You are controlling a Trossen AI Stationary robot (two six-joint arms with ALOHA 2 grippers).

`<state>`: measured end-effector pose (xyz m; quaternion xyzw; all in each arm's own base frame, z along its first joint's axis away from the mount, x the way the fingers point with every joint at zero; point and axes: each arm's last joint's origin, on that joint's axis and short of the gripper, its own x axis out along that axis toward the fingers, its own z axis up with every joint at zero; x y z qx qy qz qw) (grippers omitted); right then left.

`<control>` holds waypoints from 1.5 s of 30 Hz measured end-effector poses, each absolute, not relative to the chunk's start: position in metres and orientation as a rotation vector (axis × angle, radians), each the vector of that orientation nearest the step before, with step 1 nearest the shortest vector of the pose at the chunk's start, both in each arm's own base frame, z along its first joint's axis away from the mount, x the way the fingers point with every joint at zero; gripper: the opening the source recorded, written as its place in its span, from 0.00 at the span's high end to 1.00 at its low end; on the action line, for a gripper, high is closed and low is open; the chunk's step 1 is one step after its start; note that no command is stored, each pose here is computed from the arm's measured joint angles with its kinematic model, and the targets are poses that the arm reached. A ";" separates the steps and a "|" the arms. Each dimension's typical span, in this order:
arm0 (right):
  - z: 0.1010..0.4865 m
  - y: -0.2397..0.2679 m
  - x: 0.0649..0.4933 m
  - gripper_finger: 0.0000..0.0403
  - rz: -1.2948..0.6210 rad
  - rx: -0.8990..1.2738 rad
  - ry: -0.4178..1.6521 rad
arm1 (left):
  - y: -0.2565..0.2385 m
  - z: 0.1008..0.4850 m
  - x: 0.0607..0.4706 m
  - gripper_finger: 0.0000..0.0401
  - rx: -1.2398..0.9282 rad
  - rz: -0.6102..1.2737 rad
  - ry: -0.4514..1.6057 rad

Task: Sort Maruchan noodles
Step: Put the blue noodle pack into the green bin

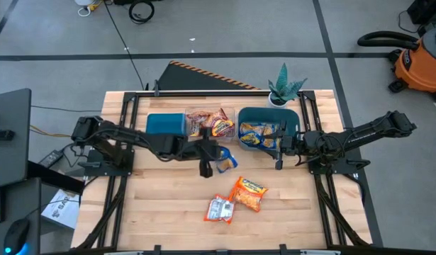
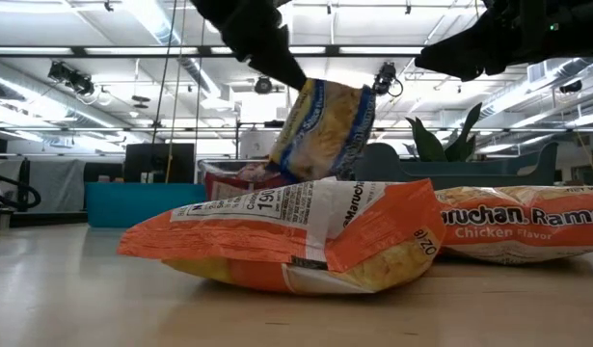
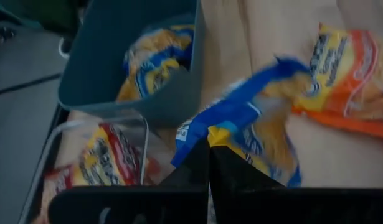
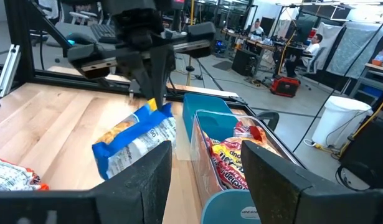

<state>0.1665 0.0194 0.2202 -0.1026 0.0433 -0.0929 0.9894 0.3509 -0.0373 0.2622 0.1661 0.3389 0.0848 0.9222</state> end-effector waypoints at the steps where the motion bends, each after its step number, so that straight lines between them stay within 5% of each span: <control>1: 0.220 0.019 0.166 0.51 -0.186 -0.208 0.087 | -0.036 0.264 0.352 0.99 0.343 0.168 0.679; 17: 0.220 0.019 0.166 0.51 -0.186 -0.209 0.088 | -0.004 0.282 0.367 0.99 0.305 0.159 0.464; 45: 0.220 0.019 0.166 0.51 -0.186 -0.213 0.089 | 0.011 0.291 0.371 0.99 0.333 0.189 0.374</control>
